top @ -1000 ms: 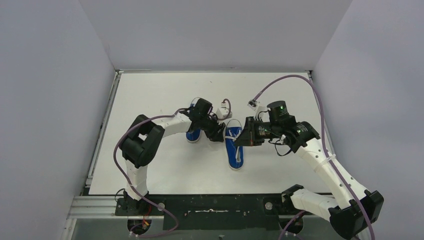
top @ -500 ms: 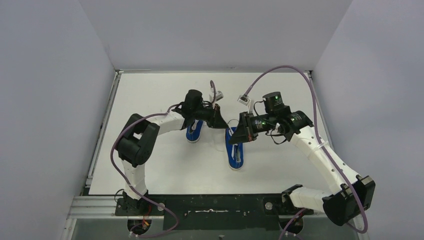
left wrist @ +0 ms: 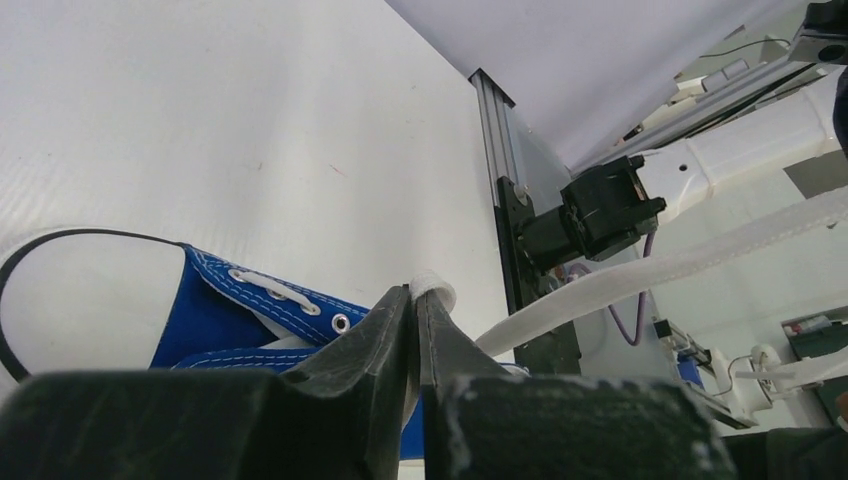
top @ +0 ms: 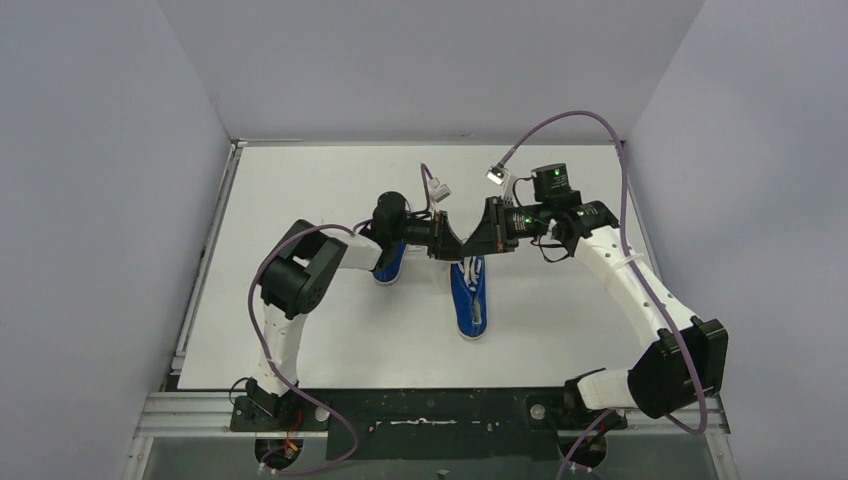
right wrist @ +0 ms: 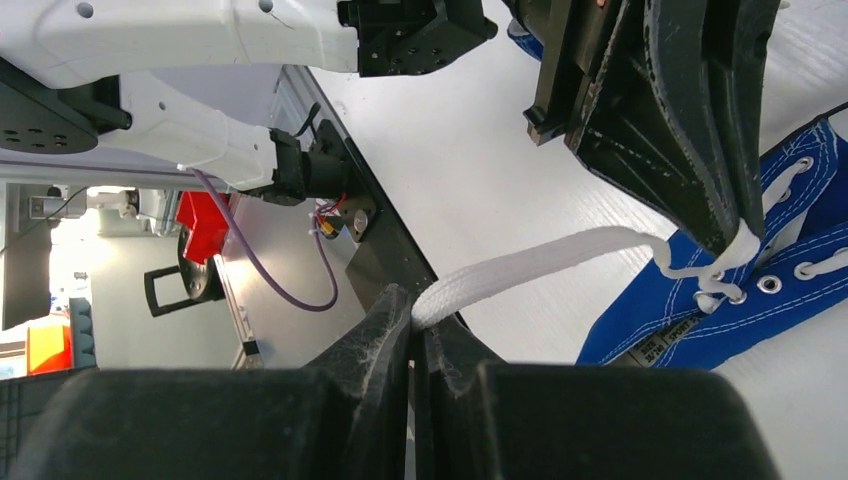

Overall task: Tie the shoes
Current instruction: Cross the shoelace with the shoelace.

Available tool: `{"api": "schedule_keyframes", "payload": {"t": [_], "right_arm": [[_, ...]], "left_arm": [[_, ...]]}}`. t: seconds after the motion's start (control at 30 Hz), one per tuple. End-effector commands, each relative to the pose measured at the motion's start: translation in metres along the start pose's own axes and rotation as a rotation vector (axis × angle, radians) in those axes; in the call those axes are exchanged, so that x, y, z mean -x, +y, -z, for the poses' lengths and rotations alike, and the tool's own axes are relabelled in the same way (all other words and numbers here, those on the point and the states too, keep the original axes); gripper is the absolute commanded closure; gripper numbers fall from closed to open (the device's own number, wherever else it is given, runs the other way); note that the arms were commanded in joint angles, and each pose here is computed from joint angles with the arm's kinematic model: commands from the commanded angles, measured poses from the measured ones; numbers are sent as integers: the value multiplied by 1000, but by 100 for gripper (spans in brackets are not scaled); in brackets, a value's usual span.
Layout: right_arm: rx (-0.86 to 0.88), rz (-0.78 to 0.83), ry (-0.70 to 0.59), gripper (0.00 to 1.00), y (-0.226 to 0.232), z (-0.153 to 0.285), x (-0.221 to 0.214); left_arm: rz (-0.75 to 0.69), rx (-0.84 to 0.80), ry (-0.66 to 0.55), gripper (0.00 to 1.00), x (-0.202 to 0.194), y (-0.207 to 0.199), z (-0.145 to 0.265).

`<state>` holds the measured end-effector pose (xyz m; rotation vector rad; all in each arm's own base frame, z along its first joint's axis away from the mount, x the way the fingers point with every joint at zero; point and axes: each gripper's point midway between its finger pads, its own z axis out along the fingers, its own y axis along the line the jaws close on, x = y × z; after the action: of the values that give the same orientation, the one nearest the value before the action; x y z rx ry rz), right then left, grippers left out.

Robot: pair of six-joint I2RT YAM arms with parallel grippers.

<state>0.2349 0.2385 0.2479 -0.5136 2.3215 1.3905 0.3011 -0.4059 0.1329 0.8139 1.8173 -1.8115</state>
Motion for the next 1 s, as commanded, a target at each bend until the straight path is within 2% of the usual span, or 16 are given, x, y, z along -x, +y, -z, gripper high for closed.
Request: {"api": "schedule_keyframes", "payload": {"t": [0.0, 0.13, 0.4, 0.5, 0.73, 0.97], "right_arm": [[24, 76, -85, 100, 9, 4, 33], [-44, 40, -130, 100, -8, 15, 45], [-57, 31, -136, 100, -10, 27, 44], [-61, 25, -134, 100, -15, 26, 42], [-55, 21, -161, 100, -19, 21, 57], [-22, 27, -150, 100, -14, 18, 61]], "left_arm": [[-76, -108, -34, 93, 8, -22, -4], [-89, -111, -42, 88, 4, -25, 0], [-81, -98, -70, 89, 6, -22, 5], [-85, -102, -77, 86, 8, -25, 6], [-107, -148, -80, 66, 6, -38, 6], [-104, -130, -73, 62, 5, -34, -7]]}}
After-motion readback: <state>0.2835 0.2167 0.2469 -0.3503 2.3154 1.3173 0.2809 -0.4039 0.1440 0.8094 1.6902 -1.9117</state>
